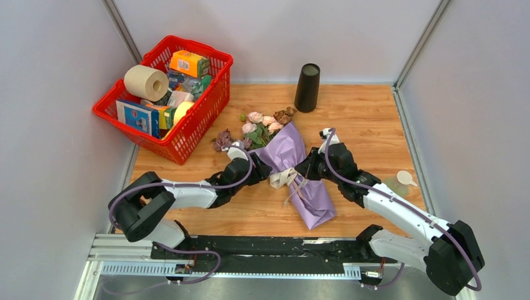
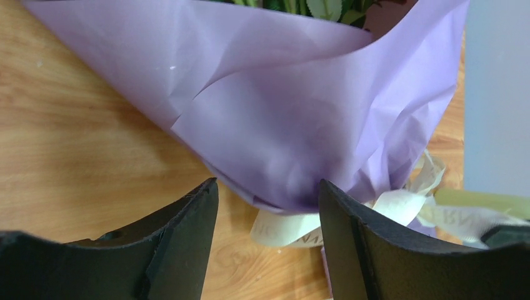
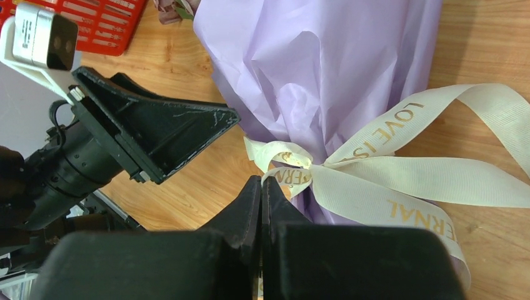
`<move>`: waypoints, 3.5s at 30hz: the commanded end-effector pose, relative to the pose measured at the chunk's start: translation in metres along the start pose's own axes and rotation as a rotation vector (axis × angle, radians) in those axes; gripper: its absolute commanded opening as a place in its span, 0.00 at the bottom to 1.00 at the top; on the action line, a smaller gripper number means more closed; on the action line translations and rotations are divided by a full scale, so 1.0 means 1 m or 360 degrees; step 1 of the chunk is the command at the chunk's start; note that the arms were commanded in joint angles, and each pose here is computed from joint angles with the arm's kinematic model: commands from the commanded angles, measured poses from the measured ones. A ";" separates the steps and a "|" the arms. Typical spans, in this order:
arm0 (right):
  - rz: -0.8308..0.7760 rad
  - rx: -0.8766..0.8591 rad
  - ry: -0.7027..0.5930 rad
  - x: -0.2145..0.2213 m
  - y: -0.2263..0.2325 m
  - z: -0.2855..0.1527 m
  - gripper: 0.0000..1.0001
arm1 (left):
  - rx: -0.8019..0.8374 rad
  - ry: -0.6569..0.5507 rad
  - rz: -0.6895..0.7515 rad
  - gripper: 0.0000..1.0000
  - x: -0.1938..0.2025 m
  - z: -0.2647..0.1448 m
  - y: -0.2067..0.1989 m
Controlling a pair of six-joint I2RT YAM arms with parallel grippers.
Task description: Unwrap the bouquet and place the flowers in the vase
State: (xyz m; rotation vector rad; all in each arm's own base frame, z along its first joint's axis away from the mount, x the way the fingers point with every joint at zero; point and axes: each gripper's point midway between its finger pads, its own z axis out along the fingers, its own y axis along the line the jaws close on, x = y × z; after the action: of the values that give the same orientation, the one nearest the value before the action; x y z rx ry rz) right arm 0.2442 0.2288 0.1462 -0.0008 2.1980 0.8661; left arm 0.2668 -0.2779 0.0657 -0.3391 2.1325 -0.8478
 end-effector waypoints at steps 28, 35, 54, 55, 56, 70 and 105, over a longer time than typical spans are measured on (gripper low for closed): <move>0.0001 0.0451 -0.0458 -0.088 -0.060 -0.003 0.00 | -0.0278 -0.0042 -0.0036 0.00 0.004 0.016 0.031; 0.0036 0.0621 -0.0590 -0.126 -0.094 -0.025 0.00 | -0.0295 -0.0049 -0.0010 0.00 0.003 0.015 0.035; 0.0173 0.0955 -0.1156 -0.247 -0.145 -0.102 0.00 | -0.0267 -0.0046 0.0031 0.00 0.004 0.016 0.034; 0.0177 0.0969 -0.1174 -0.256 -0.147 -0.104 0.00 | -0.0265 -0.0044 0.0029 0.00 0.004 0.016 0.034; 0.0187 0.0984 -0.1193 -0.264 -0.150 -0.106 0.00 | -0.0269 -0.0041 0.0038 0.00 0.004 0.016 0.035; 0.0167 0.1234 -0.1375 -0.352 -0.194 -0.126 0.00 | -0.0113 -0.0001 0.0091 0.00 0.008 0.023 0.014; 0.0512 -0.0056 -0.0094 -0.060 -0.054 0.000 0.58 | 0.0251 0.0040 0.0556 0.57 -0.037 -0.003 -0.081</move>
State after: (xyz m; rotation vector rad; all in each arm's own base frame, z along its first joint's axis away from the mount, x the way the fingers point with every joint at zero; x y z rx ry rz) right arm 0.3076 0.1410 0.1414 0.3175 2.2495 0.8344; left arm 0.2938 -0.3087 0.1251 -0.0311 2.0703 -0.7764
